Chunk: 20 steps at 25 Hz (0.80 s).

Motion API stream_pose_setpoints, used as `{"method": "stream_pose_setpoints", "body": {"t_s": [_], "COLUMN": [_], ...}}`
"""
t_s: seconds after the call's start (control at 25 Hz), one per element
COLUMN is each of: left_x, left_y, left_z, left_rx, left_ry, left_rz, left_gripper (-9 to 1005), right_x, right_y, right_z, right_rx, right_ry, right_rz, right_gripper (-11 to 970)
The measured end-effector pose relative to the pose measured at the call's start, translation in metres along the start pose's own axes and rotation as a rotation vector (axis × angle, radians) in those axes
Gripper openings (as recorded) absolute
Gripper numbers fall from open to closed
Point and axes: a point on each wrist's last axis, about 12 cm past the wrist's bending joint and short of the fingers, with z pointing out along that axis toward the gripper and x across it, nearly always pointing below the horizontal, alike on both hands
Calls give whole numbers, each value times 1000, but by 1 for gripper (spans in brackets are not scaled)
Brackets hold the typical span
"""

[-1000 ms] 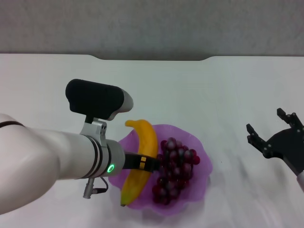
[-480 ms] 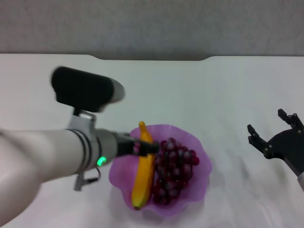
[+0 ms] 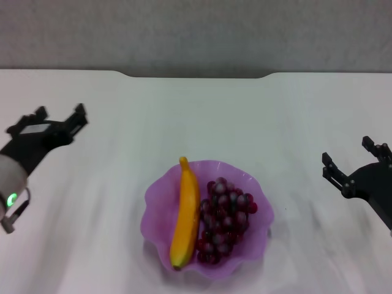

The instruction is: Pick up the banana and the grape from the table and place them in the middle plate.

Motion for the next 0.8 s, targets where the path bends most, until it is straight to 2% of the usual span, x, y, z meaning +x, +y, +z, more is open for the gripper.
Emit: {"method": "stream_pose_setpoints", "body": {"t_s": [0.12,0.24,0.4,0.52,0.6,0.68,0.8], "left_x": [24,46,66,73,77,81,86], "left_y": [21,36,55,66,71,75,78], "left_z": [-8,-17,-27,-29,-28,-27,-25], "left_rx": [-3,21,49,24,-3,-23,-45], "left_ry": [-114,-223,-330,-329,-299,-261,-206], "left_rz": [0,31,76,72,45,25,18], "left_gripper": [801,801,801,801,801,801,801], "right_x": [0,-1,-1,0,2,6,10], "right_y": [0,1,0,-2,-4,-8,-15], "right_z": [0,1,2,2,0,-4,-9], "right_rx": [-1,-3,2,8,13,31,63], "right_ry": [-2,-4,-5,-1,10,25,35], "right_rz": [17,19,21,3,-50,-93,-99], "right_gripper": [894,894,894,894,894,894,894]}}
